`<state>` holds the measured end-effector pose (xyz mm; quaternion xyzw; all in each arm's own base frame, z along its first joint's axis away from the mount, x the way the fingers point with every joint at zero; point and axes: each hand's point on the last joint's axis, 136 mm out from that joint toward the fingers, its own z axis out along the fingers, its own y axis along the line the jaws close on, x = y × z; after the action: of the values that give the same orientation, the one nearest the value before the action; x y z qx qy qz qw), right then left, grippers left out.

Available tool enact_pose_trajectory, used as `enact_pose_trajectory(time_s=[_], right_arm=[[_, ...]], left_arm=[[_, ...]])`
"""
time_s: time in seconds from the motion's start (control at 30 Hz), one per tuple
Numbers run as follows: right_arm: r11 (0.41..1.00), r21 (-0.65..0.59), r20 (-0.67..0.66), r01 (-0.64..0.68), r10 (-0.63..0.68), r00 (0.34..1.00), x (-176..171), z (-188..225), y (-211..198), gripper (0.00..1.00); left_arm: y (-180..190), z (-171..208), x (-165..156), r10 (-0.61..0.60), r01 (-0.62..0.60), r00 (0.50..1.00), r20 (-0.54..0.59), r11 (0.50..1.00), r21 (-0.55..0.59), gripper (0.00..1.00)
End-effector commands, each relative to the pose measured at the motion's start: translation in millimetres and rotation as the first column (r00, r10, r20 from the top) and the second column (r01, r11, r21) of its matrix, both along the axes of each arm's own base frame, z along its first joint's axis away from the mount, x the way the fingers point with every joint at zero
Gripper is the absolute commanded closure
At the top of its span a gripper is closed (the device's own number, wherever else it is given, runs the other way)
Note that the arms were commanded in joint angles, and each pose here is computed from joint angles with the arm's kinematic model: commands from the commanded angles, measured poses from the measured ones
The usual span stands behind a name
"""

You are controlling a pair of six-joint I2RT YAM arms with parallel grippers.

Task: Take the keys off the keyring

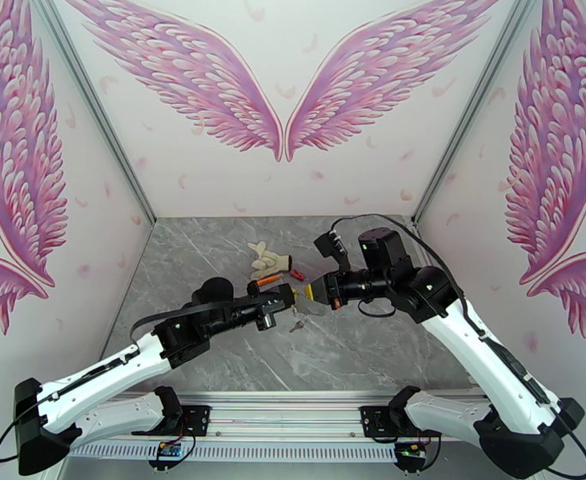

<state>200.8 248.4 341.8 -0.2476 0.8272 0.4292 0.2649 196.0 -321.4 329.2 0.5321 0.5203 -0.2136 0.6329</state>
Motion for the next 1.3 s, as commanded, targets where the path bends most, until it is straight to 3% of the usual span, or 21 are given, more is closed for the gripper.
enact_pose_trajectory(time_s=[0.0,0.17,0.5,0.73,1.03,1.27], right_arm=[[1.0,0.015,0.083,0.017,-0.018,0.996,2.1,7.0,-7.1,1.0],[0.989,0.125,0.149,-0.084,0.065,0.987,-12.8,25.2,2.4,1.0],[0.99,0.095,0.19,-0.101,0.082,0.978,-9.7,12.4,2.7,1.0],[0.993,0.08,0.211,-0.082,0.063,0.976,-1.3,9.7,3.2,1.0],[0.99,0.061,0.208,-0.127,0.112,0.972,-7.1,3.4,4.7,1.0],[0.985,0.099,0.198,-0.141,0.12,0.973,-9.7,6.5,8.1,1.0]], left_arm=[[10.8,26.2,-0.5,0.031,-0.02,0.993,0.114,0.995,-0.1,0.95],[6.5,19.2,7.2,0.053,-0.042,0.994,0.098,0.993,-0.111,0.94],[-4.1,3.4,5.2,0.024,-0.023,1.0,0.007,0.996,-0.091,0.88],[-2.8,-8.6,-7.9,-0.027,0.024,0.997,-0.071,0.999,-0.048,0.77],[9.8,-13.8,-14.8,-0.021,0.021,0.997,-0.074,1.0,0.01,0.67],[-1.8,-9.5,-16.2,-0.068,0.07,0.995,-0.073,0.997,0.013,0.59]])
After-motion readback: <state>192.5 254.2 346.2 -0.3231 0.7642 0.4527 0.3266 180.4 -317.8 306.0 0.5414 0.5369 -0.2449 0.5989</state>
